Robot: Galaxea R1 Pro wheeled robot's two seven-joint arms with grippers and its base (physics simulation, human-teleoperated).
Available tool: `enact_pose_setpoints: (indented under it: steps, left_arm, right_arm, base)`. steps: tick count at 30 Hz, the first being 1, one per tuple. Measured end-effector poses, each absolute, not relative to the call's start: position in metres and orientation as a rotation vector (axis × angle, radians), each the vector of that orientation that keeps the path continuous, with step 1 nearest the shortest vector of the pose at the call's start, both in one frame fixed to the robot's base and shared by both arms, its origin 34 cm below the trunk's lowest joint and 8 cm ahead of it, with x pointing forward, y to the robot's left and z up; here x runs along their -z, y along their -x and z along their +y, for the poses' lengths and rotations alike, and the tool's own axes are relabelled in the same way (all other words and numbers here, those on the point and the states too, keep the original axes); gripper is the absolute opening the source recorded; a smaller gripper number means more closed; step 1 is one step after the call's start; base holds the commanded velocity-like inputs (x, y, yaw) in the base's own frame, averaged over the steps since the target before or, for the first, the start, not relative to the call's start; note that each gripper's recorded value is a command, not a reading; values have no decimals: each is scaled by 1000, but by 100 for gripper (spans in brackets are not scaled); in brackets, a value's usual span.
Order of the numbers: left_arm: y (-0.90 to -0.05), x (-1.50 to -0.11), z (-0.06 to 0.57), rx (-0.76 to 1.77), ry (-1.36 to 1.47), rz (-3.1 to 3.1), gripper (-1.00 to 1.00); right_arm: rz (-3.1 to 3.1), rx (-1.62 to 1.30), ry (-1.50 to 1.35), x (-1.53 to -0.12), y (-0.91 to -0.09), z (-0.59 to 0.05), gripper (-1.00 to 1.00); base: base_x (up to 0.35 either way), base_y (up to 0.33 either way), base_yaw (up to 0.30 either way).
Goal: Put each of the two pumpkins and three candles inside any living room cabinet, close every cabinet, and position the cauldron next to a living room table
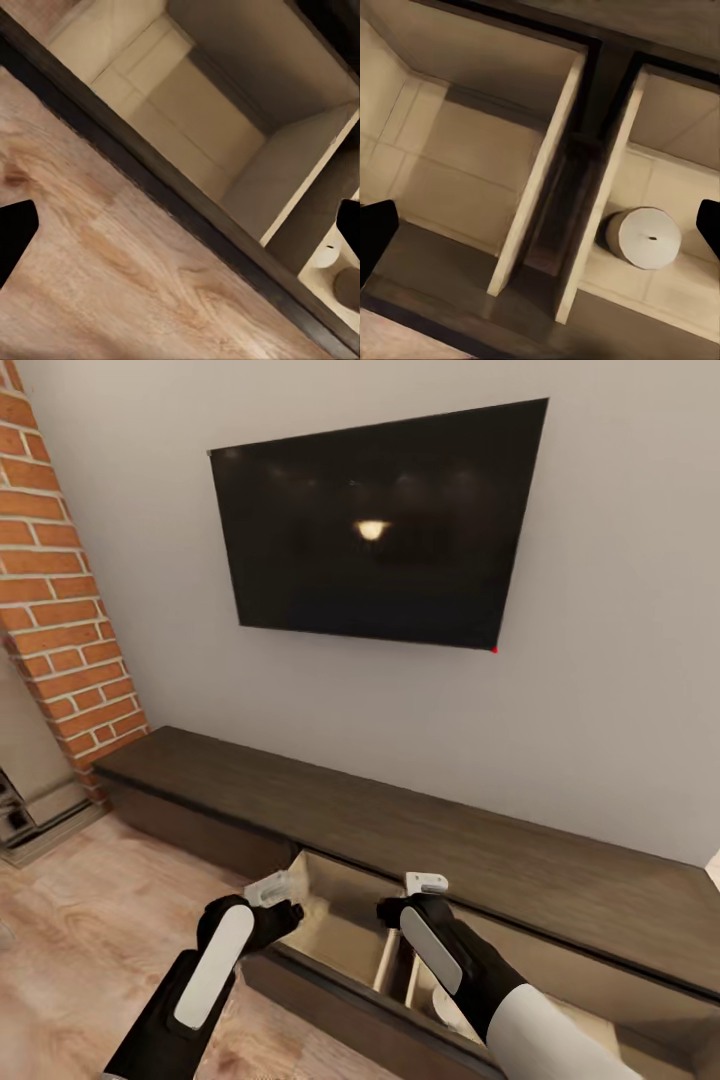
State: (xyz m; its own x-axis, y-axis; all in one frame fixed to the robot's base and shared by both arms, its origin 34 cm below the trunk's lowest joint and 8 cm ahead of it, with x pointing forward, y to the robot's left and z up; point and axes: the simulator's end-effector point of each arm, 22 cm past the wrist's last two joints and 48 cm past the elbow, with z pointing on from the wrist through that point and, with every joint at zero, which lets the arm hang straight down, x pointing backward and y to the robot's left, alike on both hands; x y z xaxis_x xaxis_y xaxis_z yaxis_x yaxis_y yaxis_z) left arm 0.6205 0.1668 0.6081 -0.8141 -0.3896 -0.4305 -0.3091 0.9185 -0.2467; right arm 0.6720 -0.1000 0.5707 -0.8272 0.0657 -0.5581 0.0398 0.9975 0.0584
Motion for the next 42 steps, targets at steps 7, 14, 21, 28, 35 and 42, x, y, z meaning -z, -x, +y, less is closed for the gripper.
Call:
enact_pose_setpoints:
  steps: [7,14,21,28,35,42]
  left_arm:
    - [-623,-607,203,179,561,2577,100]
    - [-624,-608,205,179,565,2572,100]
    - [-625,-614,203,185,567,2569,100]
    - [-627,-630,202,189,566,2567,100]
    - [-629,-646,201,192,566,2564,100]
    - [-630,-650,201,191,565,2560,100]
  right_arm:
    - [2541,-58,-72,-573,-673,-100,100]
    - [2537,-58,-71,-575,-673,-100,100]
    - [2534,-58,-70,-581,-674,-100,100]
    - [2531,-58,-70,-596,-677,-100,100]
    - [2527,-58,-69,-612,-679,-100,100]
    - [2523,-58,-69,-617,-680,-99,100]
  base:
    - [0,190,278]
    - [0,13,278]
    - [0,0,278]
    - [0,0,278]
    - [0,0,278]
    - [0,0,278]
